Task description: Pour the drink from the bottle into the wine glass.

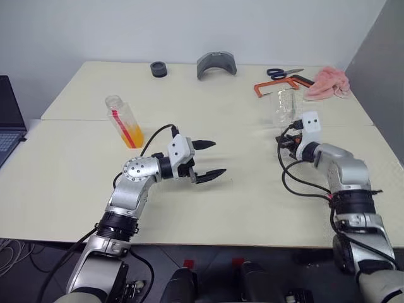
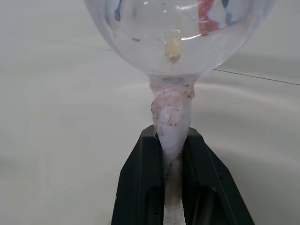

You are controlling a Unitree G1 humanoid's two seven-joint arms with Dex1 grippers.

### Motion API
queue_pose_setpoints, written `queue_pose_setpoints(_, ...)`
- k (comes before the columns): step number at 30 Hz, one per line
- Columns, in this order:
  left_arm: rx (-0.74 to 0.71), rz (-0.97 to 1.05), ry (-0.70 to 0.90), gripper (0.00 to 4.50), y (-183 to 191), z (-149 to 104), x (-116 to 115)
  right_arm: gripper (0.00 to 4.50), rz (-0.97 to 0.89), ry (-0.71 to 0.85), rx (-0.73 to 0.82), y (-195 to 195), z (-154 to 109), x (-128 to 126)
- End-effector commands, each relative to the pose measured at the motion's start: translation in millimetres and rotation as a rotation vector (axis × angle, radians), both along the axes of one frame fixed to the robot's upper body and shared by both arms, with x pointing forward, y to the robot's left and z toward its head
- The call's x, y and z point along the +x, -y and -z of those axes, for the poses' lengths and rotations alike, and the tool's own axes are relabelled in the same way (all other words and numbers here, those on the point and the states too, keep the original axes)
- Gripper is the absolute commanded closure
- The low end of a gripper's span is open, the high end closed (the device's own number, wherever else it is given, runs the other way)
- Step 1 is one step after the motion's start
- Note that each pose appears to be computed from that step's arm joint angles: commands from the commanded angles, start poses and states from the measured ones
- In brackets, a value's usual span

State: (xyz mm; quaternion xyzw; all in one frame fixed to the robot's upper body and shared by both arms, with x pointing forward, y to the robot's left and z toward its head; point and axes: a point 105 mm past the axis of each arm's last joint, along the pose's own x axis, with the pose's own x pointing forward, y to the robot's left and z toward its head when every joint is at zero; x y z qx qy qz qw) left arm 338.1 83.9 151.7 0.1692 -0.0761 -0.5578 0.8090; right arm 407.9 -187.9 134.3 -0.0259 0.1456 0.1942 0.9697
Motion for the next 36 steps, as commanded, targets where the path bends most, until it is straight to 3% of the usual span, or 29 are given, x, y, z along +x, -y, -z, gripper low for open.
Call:
queue_pose_setpoints(1,0.004,0.019,0.033,0.0,1,-8,-4,4.36,-0.024,-0.13,-0.009,-8,38,-17)
queue_pose_setpoints(14,0.016,0.01,0.016,0.0,-5,-4,-4,4.36,-0.01,-0.208,-0.043,-6,80,-65)
queue_pose_setpoints(23,0.025,0.022,0.02,0.0,-3,-5,-2,4.36,0.019,-0.171,-0.015,-6,72,-59)
queue_pose_setpoints(31,0.015,0.012,0.01,0.0,-5,-3,-4,4.36,-0.031,-0.223,-0.052,-5,86,-79)
queue_pose_setpoints(36,0.008,-0.003,0.008,0.0,-8,-4,-3,4.36,-0.027,-0.151,-0.07,-7,80,-78)
